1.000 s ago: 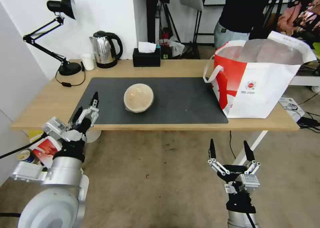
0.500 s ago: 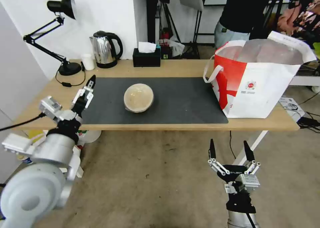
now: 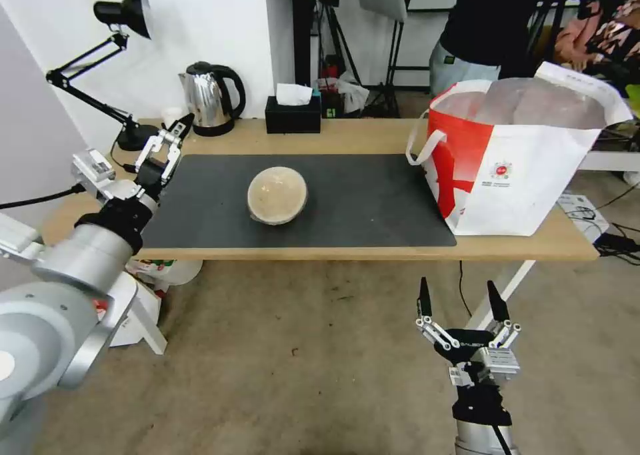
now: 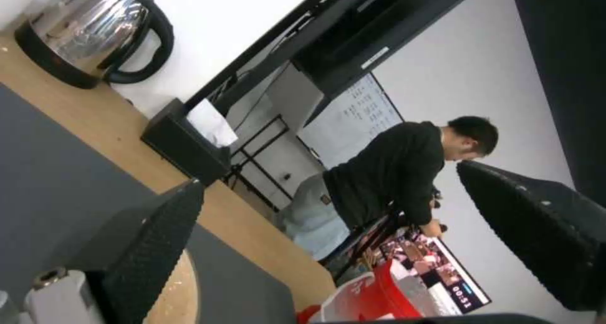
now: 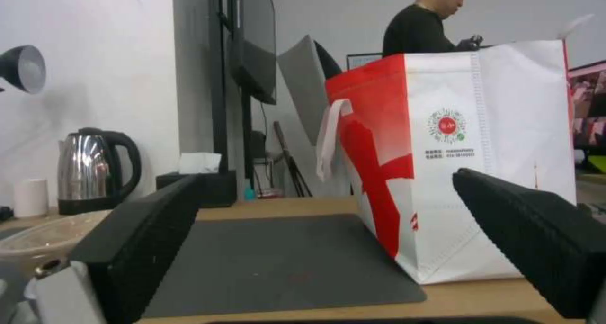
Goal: Pick up the trash from the table and place it into the takeout bag.
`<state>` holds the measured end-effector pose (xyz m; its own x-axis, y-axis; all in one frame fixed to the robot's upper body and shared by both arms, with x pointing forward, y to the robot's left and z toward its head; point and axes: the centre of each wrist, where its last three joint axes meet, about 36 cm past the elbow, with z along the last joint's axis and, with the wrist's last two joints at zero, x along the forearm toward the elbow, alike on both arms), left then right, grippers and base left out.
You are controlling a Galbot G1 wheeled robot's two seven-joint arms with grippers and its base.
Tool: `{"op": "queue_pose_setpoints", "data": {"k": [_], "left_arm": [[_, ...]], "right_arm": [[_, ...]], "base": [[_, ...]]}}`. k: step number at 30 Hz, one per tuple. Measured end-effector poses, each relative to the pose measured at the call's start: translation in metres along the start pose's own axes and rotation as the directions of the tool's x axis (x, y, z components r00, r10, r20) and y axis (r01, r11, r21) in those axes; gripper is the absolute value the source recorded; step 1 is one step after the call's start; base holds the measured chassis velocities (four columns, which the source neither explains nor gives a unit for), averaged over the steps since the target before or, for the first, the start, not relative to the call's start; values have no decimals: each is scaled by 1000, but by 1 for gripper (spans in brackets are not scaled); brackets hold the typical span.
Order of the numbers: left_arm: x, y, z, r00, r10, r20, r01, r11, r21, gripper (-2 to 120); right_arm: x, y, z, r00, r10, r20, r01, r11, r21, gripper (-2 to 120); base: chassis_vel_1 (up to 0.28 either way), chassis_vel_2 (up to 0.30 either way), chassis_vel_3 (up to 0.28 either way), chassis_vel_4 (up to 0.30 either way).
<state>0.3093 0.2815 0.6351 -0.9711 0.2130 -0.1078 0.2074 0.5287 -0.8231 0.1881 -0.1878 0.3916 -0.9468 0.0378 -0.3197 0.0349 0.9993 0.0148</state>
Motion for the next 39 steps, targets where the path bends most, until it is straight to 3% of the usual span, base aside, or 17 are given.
{"op": "queue_pose_setpoints", "data": {"k": [4,7,9,10,13,14,15,18,25,27,28,31,39], "left_arm": [[-7,1,-4,999,-21,-36,21,1000,1,100],[-28,6,-13,986,-88,-138,86,996,-14,100],[-28,6,-13,986,-88,-138,86,996,-14,100],[-42,8,-19,970,-129,-205,125,992,-35,100],[-65,10,-30,933,-192,-303,175,981,-84,100],[-72,10,-34,920,-211,-331,187,977,-102,100],[-72,10,-34,920,-211,-331,187,977,-102,100],[-89,9,-43,884,-255,-392,211,966,-152,100],[-92,10,-45,876,-274,-398,227,960,-164,100],[-99,19,-51,844,-389,-368,336,920,-202,100],[-99,19,-51,844,-389,-368,336,920,-202,100],[-106,29,-55,816,-465,-342,412,884,-219,100],[-114,40,-55,804,-491,-334,440,870,-221,100]], "right_arm": [[0,0,0,1000,0,0,0,1000,0,100],[0,0,0,1000,0,0,0,1000,0,100],[0,0,0,1000,0,0,0,1000,0,100],[0,0,0,1000,0,0,0,1000,0,100],[0,0,0,1000,0,0,0,1000,0,100],[0,0,0,1000,0,0,0,1000,0,100],[0,0,0,1000,0,0,0,1000,0,100],[0,0,0,1000,0,0,0,1000,0,100],[0,0,0,1000,0,0,0,1000,0,100],[0,0,0,1000,0,0,0,1000,0,100],[0,0,0,1000,0,0,0,1000,0,100],[0,0,0,1000,0,0,0,1000,0,100],[0,0,0,1000,0,0,0,1000,0,100]], "base": [[0,0,0,0],[0,0,0,0],[0,0,0,0],[0,0,0,0],[0,0,0,0],[0,0,0,0],[0,0,0,0],[0,0,0,0],[0,0,0,0],[0,0,0,0],[0,0,0,0],[0,0,0,0],[0,0,0,0]]}}
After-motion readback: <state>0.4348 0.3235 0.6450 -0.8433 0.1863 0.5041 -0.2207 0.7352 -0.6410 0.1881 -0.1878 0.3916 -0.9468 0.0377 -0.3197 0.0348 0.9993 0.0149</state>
